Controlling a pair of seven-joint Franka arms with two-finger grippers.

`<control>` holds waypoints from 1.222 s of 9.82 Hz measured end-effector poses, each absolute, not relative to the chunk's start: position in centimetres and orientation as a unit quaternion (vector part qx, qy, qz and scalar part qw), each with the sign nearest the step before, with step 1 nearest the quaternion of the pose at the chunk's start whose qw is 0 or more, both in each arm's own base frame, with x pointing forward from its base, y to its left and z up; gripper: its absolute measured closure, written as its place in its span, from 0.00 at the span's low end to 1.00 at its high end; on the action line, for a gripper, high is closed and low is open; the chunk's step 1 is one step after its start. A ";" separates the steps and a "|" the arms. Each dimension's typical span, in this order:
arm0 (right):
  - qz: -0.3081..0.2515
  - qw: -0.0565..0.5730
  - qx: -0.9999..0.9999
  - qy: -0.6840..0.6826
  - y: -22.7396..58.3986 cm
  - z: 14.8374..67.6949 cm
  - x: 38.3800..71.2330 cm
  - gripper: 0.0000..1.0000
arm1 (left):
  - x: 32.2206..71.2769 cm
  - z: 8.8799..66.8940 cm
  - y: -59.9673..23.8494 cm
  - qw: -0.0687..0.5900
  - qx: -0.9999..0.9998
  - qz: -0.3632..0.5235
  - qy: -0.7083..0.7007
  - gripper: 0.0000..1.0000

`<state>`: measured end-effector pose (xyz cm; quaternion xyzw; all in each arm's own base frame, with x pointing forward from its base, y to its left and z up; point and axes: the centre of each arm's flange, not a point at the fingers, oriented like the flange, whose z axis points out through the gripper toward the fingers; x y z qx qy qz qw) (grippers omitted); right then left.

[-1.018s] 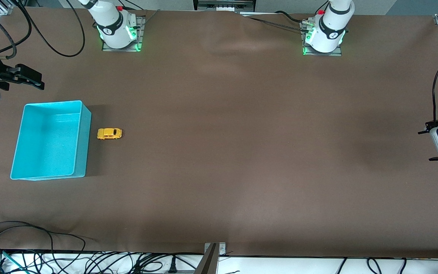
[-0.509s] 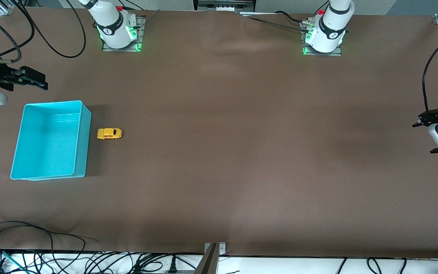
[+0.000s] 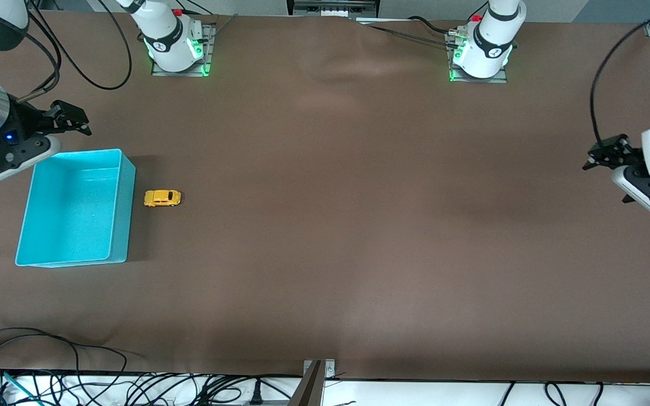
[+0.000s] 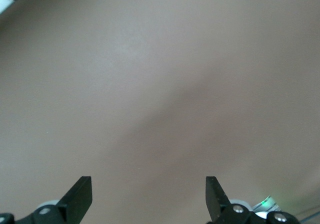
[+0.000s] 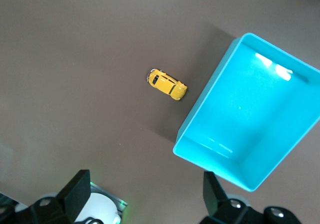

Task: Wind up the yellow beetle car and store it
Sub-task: 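Move the right gripper to the car while the left gripper withdraws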

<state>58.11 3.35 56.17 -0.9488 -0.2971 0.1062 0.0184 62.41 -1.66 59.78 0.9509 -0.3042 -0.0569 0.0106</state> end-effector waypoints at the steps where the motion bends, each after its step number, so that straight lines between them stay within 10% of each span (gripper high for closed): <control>1: 0.108 0.024 -0.935 -0.337 3.4 55.1 58.2 0.00 | 61.2 61.6 -3.9 -0.006 0.963 -0.050 -0.266 0.00; 12: 0.107 0.050 -0.839 -0.531 5.6 37.3 55.9 0.00 | 53.1 64.3 -2.2 0.001 0.994 -0.027 -0.106 0.00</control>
